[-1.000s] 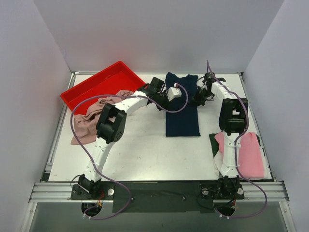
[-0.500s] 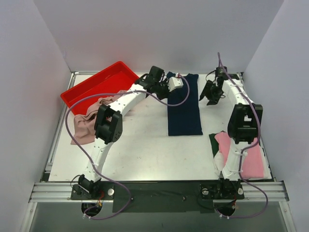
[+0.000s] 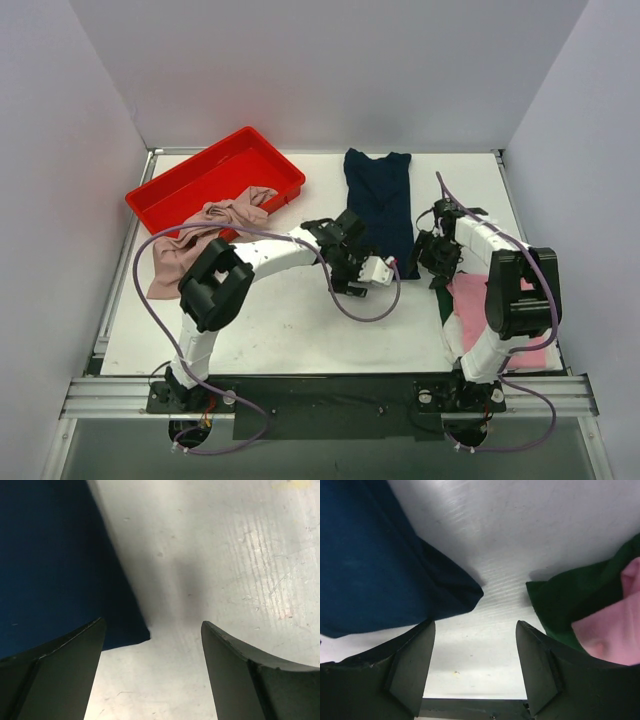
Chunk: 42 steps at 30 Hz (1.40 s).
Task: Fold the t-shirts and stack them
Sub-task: Grab one side of the 2/3 rectangular tshirt with both arms
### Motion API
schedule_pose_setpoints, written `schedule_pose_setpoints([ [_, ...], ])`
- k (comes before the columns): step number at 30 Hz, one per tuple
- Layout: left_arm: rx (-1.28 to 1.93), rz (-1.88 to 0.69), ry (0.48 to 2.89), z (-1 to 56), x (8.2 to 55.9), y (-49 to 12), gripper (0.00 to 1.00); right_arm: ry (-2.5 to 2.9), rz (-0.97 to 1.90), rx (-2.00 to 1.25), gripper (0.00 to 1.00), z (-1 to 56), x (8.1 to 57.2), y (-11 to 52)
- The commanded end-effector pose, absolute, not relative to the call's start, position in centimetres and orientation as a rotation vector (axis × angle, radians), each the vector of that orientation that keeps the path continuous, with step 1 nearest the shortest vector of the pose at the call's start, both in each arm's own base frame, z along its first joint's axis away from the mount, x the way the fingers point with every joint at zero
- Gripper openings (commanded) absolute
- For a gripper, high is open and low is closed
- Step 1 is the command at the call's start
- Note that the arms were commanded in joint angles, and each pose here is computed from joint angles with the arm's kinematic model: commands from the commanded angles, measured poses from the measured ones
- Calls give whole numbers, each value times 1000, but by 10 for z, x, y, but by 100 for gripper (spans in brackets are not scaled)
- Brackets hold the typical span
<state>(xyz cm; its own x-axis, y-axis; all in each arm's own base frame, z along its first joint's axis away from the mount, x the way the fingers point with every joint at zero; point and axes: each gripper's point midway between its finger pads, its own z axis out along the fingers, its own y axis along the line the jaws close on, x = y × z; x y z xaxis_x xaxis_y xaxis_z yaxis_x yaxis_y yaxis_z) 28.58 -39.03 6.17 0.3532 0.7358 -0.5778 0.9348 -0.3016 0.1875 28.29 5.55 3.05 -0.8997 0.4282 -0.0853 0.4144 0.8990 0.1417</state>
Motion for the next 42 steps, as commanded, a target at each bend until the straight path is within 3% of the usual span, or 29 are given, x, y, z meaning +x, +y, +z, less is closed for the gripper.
schedule_pose_setpoints([
  [1,1984,-365,1379,79,322,-406,88,2886,208,722,60,22,293,58],
  [12,1961,-322,1405,57,325,-410,84,2871,157,759,57,-3,298,54],
  [16,1944,-276,1412,47,333,-409,77,2881,151,784,43,-11,299,51],
  [21,1993,-276,1424,33,324,-401,76,2902,154,775,26,-11,293,50],
  [26,2085,-318,1435,15,305,-389,76,2911,169,769,0,-10,295,51],
  [32,2090,-342,1435,13,300,-390,68,2903,205,741,0,-1,302,54],
  [35,2145,-396,1433,19,292,-385,79,2896,232,725,0,5,304,56],
  [42,2195,-532,1372,31,277,-383,86,2892,262,723,0,9,307,60],
])
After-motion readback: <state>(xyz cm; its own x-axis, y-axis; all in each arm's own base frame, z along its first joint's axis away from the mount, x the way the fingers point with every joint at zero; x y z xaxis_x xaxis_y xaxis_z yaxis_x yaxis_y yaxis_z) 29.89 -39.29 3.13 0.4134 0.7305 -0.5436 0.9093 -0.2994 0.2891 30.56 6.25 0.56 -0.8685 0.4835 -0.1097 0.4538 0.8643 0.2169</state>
